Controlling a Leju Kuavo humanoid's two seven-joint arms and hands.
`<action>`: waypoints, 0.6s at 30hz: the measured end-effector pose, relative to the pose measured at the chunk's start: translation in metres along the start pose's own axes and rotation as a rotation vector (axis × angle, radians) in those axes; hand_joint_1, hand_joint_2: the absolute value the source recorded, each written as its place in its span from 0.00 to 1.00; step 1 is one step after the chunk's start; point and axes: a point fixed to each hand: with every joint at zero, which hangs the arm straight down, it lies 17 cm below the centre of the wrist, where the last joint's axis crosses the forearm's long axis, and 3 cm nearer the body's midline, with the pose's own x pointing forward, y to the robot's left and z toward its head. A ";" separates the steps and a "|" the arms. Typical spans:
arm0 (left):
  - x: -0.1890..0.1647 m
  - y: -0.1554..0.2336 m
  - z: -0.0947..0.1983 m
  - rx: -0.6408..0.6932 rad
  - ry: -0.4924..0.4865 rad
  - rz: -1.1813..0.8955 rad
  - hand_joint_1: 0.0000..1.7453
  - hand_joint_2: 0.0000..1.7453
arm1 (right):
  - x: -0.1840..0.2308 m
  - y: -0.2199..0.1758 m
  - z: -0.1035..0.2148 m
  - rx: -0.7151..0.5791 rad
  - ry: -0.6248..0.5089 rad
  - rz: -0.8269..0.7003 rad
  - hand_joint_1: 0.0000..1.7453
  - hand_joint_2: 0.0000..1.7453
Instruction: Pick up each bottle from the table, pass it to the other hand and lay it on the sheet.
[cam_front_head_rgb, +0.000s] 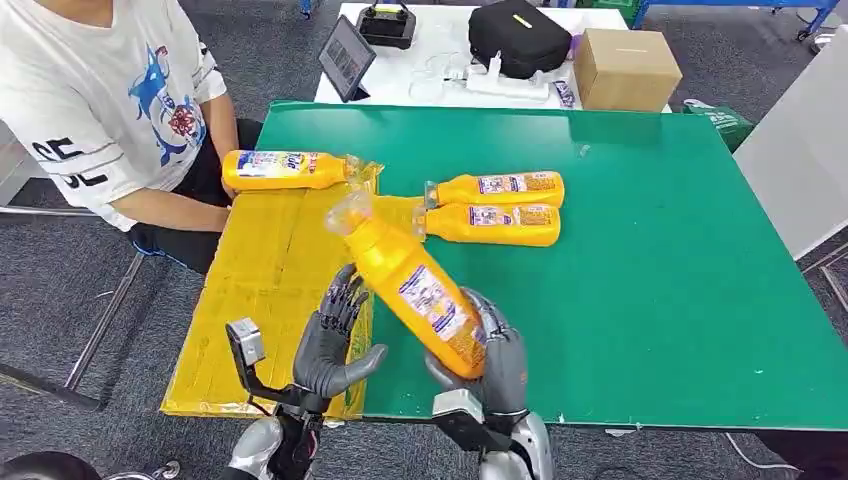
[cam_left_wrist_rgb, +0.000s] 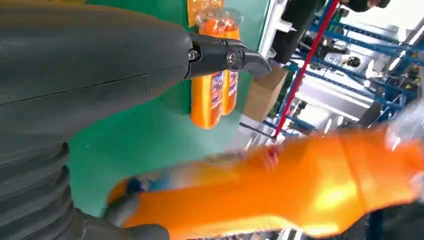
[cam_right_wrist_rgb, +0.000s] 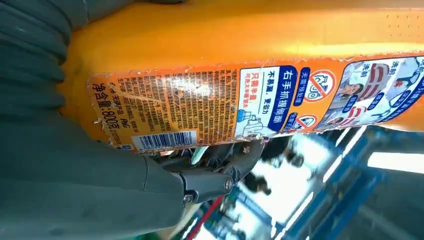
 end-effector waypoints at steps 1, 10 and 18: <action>-0.001 -0.002 0.000 -0.004 0.004 -0.001 0.00 1.00 | 0.001 0.008 0.002 0.024 -0.003 -0.003 1.00 1.00; -0.009 -0.006 0.002 -0.018 0.033 0.000 0.00 1.00 | 0.008 0.075 0.027 0.220 -0.011 -0.049 1.00 1.00; -0.012 -0.006 0.008 -0.029 0.051 0.096 0.00 1.00 | 0.004 0.098 0.038 0.297 0.006 -0.057 0.99 1.00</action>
